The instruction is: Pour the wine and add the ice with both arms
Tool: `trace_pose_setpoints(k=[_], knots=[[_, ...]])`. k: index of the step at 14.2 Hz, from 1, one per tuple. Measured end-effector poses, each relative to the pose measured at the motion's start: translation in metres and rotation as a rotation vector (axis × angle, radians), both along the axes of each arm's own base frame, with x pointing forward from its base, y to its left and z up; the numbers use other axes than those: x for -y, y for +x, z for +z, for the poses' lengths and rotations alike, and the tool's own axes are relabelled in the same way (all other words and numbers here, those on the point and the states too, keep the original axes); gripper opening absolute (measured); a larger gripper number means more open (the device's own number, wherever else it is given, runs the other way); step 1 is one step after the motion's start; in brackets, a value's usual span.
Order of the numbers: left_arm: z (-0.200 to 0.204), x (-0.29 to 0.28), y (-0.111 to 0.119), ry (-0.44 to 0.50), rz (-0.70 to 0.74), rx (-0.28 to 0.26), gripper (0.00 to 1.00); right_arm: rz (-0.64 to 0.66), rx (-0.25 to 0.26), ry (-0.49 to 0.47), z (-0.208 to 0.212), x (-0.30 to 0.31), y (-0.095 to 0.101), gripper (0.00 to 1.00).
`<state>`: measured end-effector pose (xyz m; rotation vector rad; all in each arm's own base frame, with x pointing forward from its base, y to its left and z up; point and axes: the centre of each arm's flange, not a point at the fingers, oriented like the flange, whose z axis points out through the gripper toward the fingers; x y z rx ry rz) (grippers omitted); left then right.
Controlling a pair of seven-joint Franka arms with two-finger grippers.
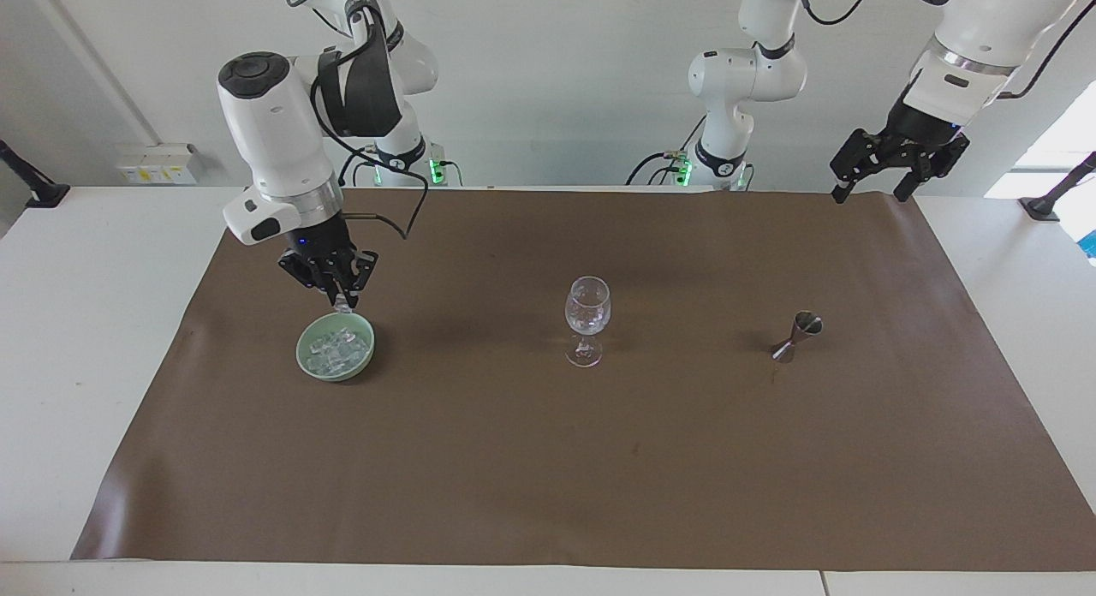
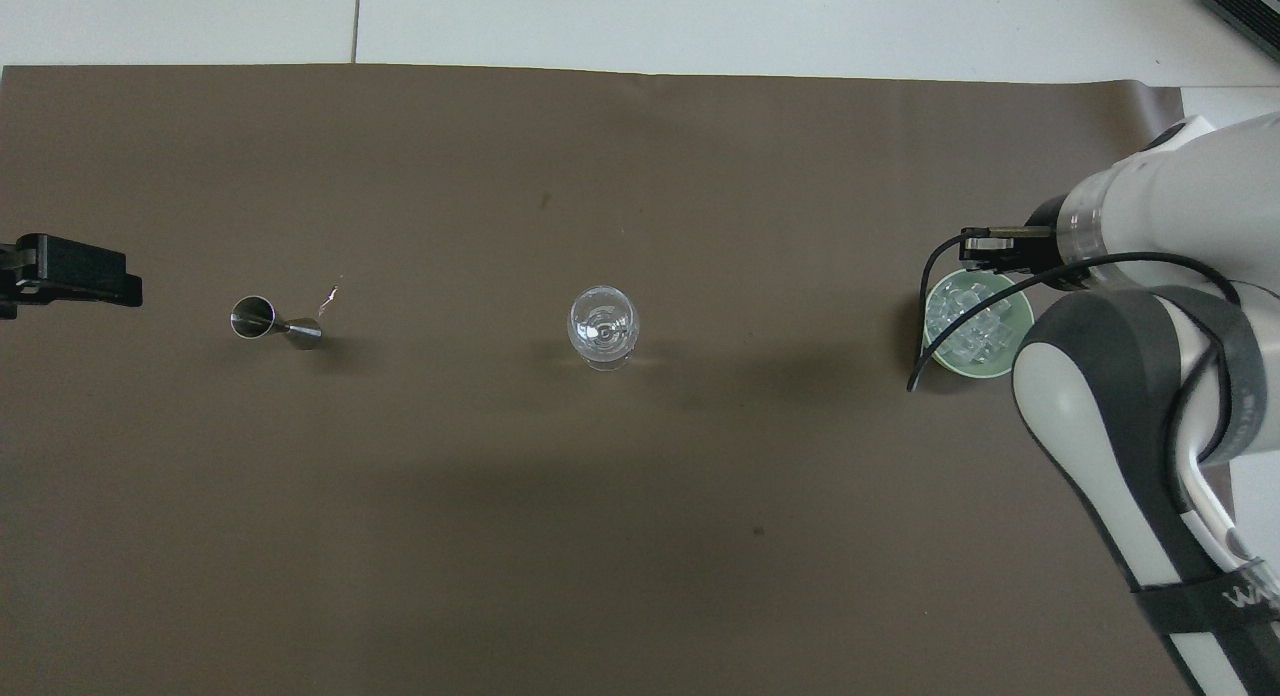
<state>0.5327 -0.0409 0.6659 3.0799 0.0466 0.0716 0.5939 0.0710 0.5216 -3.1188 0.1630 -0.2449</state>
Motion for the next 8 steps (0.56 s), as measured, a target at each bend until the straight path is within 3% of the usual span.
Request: trace_pose_setpoints(k=[3,8], knots=[[0.000,0.000,0.000,0.000,0.000,0.000,1.00,-0.024,0.011,0.047,0.010,-0.009,0.001,0.22],[0.000,-0.004,0.000,0.000,0.008,0.000,1.00,-0.015,-0.014,0.075,0.040,-0.029,-0.004,0.22]])
